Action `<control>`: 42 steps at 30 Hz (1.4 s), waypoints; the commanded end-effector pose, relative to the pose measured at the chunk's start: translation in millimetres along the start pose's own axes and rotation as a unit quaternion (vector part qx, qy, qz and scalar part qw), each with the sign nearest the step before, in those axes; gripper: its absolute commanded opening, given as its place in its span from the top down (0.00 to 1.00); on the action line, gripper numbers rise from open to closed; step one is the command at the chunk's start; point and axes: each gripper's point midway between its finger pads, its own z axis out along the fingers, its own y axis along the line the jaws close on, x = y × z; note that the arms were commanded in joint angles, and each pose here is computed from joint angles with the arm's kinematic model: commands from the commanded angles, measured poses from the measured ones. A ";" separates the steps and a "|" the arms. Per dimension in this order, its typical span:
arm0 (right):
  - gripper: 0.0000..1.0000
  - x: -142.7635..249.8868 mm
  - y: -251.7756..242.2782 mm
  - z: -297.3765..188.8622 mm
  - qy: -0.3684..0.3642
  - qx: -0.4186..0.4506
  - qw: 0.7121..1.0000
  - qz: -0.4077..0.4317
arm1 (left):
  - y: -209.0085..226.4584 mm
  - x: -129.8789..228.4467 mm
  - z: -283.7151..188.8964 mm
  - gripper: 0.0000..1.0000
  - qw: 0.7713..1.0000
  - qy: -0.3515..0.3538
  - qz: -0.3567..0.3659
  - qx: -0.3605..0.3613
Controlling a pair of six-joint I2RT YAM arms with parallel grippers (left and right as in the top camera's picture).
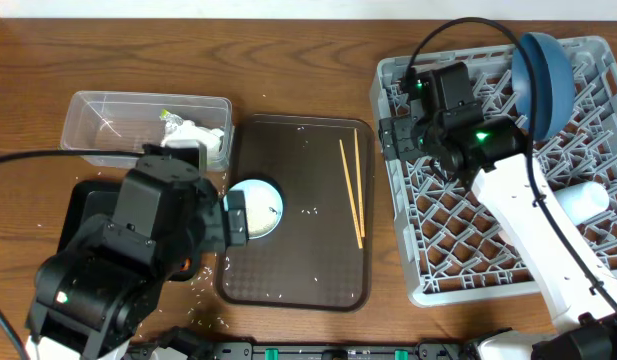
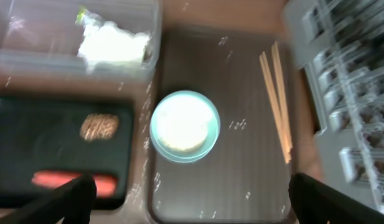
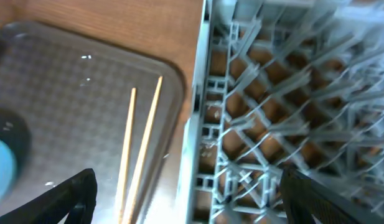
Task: Sort waste into correct bins and load items into the dishwasher rack
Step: 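Grasp the light-blue rice bowl with the left gripper and lift it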
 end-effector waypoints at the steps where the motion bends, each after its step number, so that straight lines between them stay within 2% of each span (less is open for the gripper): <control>1: 0.12 -4.5 -3.2 -6.2 -0.003 -0.023 0.995 0.095 | 7.8 15.8 22.3 0.04 0.998 0.051 -0.009 -0.033; 3: 0.12 -5.4 -6.7 -6.3 -0.002 -0.029 0.993 0.116 | 6.6 27.9 37.0 0.11 0.996 0.086 -0.005 -0.036; 7: 0.12 -3.9 -1.6 -7.4 0.008 -0.063 0.990 0.125 | 10.7 46.3 68.9 0.12 0.988 0.142 0.002 -0.063; 8: 0.12 -2.7 -0.1 -7.6 0.011 -0.067 0.990 0.124 | 10.3 48.3 77.1 0.12 0.987 0.150 0.003 -0.066; 11: 0.12 1.0 1.9 -7.9 0.020 -0.071 0.990 0.124 | 1.8 55.1 105.0 0.23 0.984 0.172 0.008 -0.057; 13: 0.12 3.2 1.8 -7.9 0.024 -0.071 0.989 0.124 | 7.8 60.5 118.5 0.23 0.979 0.186 0.012 -0.081; 15: 0.12 5.2 4.6 -8.5 0.029 -0.079 0.990 0.114 | 28.7 62.4 131.0 0.23 0.971 0.188 -0.006 -0.150; 18: 0.13 6.6 9.1 -9.3 0.032 -0.092 0.990 0.104 | 44.0 61.5 153.4 0.23 0.963 0.189 -0.005 -0.192; 23: 0.13 10.1 9.3 -9.5 0.040 -0.092 0.989 0.105 | 51.3 61.7 194.9 0.35 0.959 0.205 0.000 -0.195; 28: 0.13 14.7 8.7 -9.6 0.049 -0.090 0.990 0.101 | 64.0 67.8 225.1 0.42 0.951 0.230 -0.002 -0.208; 33: 0.12 16.0 8.4 -9.7 0.051 -0.089 0.990 0.097 | 50.0 79.9 248.8 0.46 0.953 0.271 0.009 -0.137; 37: 0.12 16.1 8.4 -9.7 0.051 -0.089 0.990 0.097 | 48.8 84.4 256.6 0.47 0.951 0.283 0.006 -0.124; 40: 0.12 16.0 8.1 -9.6 0.051 -0.088 0.990 0.097 | 21.1 88.2 259.6 0.48 0.954 0.297 0.019 -0.038; 42: 0.12 15.1 7.7 -9.5 0.049 -0.088 0.990 0.097 | 6.1 89.2 259.7 0.51 0.953 0.302 0.021 0.008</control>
